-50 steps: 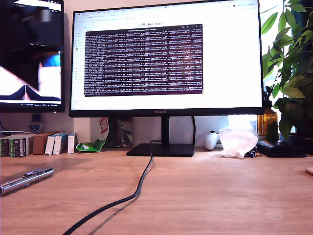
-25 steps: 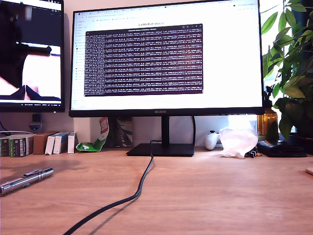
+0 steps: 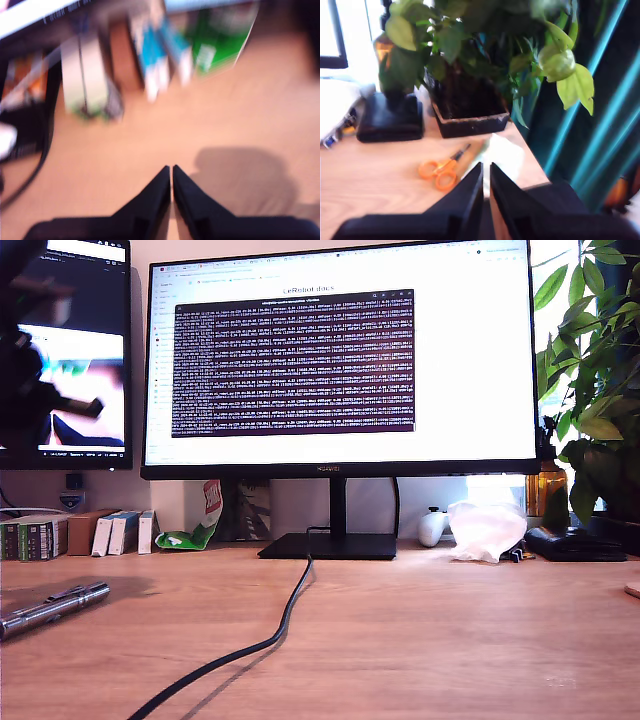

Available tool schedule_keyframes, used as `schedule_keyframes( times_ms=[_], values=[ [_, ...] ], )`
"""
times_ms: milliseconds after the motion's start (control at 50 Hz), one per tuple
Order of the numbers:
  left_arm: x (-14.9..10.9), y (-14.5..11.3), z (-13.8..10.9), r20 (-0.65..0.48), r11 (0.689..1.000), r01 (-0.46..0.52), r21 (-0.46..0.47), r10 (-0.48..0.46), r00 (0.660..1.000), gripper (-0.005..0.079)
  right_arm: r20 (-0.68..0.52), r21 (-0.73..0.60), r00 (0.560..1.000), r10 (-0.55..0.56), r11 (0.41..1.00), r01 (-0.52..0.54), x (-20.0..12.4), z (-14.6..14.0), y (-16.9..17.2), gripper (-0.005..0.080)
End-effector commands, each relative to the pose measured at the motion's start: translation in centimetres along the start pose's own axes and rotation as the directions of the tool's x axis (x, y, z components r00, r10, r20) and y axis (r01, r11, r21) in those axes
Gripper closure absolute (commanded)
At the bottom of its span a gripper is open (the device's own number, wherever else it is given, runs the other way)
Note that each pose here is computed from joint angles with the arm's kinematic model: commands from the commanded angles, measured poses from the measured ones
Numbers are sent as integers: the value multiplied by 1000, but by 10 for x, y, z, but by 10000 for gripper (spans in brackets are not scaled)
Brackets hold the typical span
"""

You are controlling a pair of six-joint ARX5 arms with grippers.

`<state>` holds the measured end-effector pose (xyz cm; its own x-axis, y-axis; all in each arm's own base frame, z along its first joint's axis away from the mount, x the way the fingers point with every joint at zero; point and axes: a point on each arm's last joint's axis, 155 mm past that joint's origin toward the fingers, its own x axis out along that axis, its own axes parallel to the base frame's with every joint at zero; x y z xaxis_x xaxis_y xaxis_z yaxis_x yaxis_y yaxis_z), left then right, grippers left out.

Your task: Pick the metallic laser pointer with your right arm, pass it to your left arm, then place it down to the left side of the table

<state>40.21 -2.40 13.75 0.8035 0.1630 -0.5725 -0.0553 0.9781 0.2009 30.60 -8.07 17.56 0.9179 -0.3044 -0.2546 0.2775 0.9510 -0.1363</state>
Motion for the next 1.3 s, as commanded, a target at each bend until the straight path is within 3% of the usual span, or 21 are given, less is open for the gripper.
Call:
schedule_keyframes(
  times_ms=[0, 100, 280, 460, 780, 1140, 1280],
  values=[
    [5, 1, -8, 2, 1000, -6, -1, 6, 1000, 756, 35, -3, 994, 100, 995, -100, -3, 6, 19, 717],
    [9, 1, -21, 9, 1000, -8, -12, 8, 1000, 756, 33, -11, 985, 167, 986, -166, -5, 3, 31, 717],
    [11, 2, -49, -15, 1000, -22, -9, 22, 1000, 756, 27, -4, 982, 188, 982, -188, -6, -3, 36, 717],
    [4, 17, -65, 0, 995, -76, -70, 76, 997, 756, 16, 13, 982, 190, 982, -190, -5, -7, 37, 717],
    [-30, 12, -75, 75, 995, 17, -103, -9, 997, 756, -12, 27, 970, 244, 969, -244, -9, -35, 51, 717],
    [-60, 8, -99, 132, 985, 69, -156, -48, 990, 756, -11, 11, 949, 314, 949, -314, -30, -44, 69, 717],
    [-70, 2, -108, 137, 986, 92, -137, -74, 988, 756, 1, 14, 942, 337, 942, -337, -41, -48, 74, 717]
  ],
)
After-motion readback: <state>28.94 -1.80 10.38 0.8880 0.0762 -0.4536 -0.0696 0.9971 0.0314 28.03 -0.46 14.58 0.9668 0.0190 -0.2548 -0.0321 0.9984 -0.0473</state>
